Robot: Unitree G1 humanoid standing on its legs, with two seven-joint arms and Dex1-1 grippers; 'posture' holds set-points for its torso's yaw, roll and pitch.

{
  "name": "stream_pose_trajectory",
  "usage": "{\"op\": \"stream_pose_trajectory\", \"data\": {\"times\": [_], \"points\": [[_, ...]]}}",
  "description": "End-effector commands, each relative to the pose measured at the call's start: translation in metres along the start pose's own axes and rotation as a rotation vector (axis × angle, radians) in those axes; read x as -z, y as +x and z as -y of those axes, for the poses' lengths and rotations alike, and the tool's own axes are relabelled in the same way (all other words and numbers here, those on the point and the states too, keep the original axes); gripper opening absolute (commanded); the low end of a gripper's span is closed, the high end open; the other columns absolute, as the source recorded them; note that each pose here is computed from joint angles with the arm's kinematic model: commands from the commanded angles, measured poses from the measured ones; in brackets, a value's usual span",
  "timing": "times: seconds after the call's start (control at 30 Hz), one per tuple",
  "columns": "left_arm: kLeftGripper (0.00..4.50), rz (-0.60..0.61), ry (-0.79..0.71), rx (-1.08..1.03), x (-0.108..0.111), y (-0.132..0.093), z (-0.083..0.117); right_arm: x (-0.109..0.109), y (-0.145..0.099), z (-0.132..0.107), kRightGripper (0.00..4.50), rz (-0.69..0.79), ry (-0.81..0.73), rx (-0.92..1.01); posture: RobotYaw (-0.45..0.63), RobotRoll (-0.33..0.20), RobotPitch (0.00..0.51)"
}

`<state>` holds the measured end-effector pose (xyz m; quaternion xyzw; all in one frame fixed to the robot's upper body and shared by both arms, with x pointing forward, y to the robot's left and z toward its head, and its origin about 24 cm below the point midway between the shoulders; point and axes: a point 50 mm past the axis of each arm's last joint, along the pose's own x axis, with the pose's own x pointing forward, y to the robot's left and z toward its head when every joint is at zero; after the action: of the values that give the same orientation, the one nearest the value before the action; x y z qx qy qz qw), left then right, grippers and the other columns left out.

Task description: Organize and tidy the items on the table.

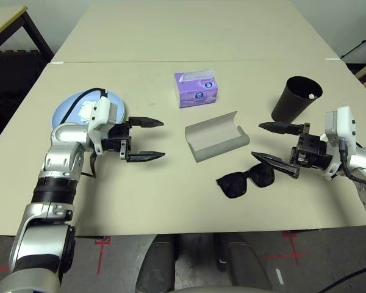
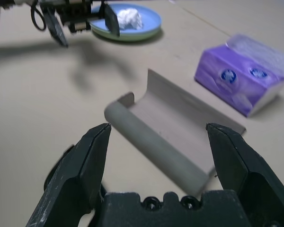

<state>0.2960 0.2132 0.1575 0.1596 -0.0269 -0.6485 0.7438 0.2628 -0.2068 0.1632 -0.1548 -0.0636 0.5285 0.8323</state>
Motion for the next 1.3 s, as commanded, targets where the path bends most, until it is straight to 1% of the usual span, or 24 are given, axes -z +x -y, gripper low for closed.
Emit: {"op": "stream_pose_trajectory", "data": {"times": [0.03,0.2,0.27,0.3,0.33,0.37,0.47,0.53,0.57,0.67,0.7,0.77,0.83,0.93,1.13,1.23,1.3], "points": [[4.46,0.058,-0.049,-0.043,-0.001,0.002,0.002,0.001,0.004,-0.002,4.50,-0.022,0.029,-0.035,0.06,0.000,0.179],[4.46,0.049,-0.062,-0.022,0.005,0.004,0.010,-0.003,0.004,0.006,4.50,-0.174,0.068,-0.025,0.05,0.000,0.190],[4.46,0.046,-0.046,-0.008,0.005,0.006,0.010,-0.007,0.006,0.007,4.50,-0.207,0.090,-0.031,0.05,0.000,0.189],[4.46,0.045,-0.040,-0.003,0.005,0.007,0.010,-0.008,0.007,0.007,4.50,-0.237,0.080,-0.014,0.05,0.000,0.189],[4.46,0.044,-0.036,0.006,0.005,0.008,0.010,-0.006,0.008,0.007,4.50,-0.321,0.070,0.013,0.05,0.000,0.190],[4.46,0.040,-0.033,0.016,0.006,0.009,0.010,-0.006,0.008,0.007,4.50,-0.373,0.047,0.038,0.05,0.000,0.190],[4.46,0.024,-0.018,0.058,0.007,0.012,0.010,-0.012,0.012,0.002,4.50,-0.438,-0.016,0.051,0.05,0.000,0.191],[4.46,0.017,-0.016,0.079,0.008,0.013,0.010,-0.012,0.013,-0.004,4.50,-0.551,-0.091,0.007,0.05,0.000,0.192],[4.46,0.014,-0.013,0.092,0.009,0.014,0.010,-0.015,0.014,-0.007,4.50,-0.569,-0.095,-0.024,0.04,0.000,0.192],[4.46,0.013,-0.007,0.115,0.010,0.016,0.010,-0.022,0.015,-0.011,4.50,-0.558,-0.077,-0.077,0.04,0.000,0.194],[4.46,0.010,-0.002,0.125,0.011,0.017,0.010,-0.026,0.016,-0.011,4.50,-0.548,-0.100,-0.083,0.04,0.000,0.194],[4.46,0.005,0.006,0.135,0.013,0.018,0.010,-0.036,0.019,-0.011,4.50,-0.506,-0.100,-0.101,0.04,0.000,0.195],[4.46,0.002,0.013,0.136,0.014,0.019,0.009,-0.039,0.017,-0.011,4.50,-0.543,-0.106,-0.109,0.04,0.000,0.196],[4.46,0.005,0.020,0.133,0.015,0.021,0.008,-0.043,0.020,-0.012,4.50,-0.601,-0.194,-0.167,0.05,0.000,0.198],[4.46,0.002,0.028,0.130,0.015,0.021,0.007,-0.051,0.028,-0.015,4.50,-0.646,-0.295,-0.275,0.06,0.000,0.200],[4.46,0.000,0.031,0.131,0.015,0.022,0.005,-0.056,0.032,-0.014,4.50,-0.661,-0.354,-0.294,0.06,0.000,0.206],[4.46,0.003,0.030,0.125,0.015,0.023,0.003,-0.059,0.036,-0.015,4.50,-0.661,-0.361,-0.285,0.06,0.000,0.210]]}}
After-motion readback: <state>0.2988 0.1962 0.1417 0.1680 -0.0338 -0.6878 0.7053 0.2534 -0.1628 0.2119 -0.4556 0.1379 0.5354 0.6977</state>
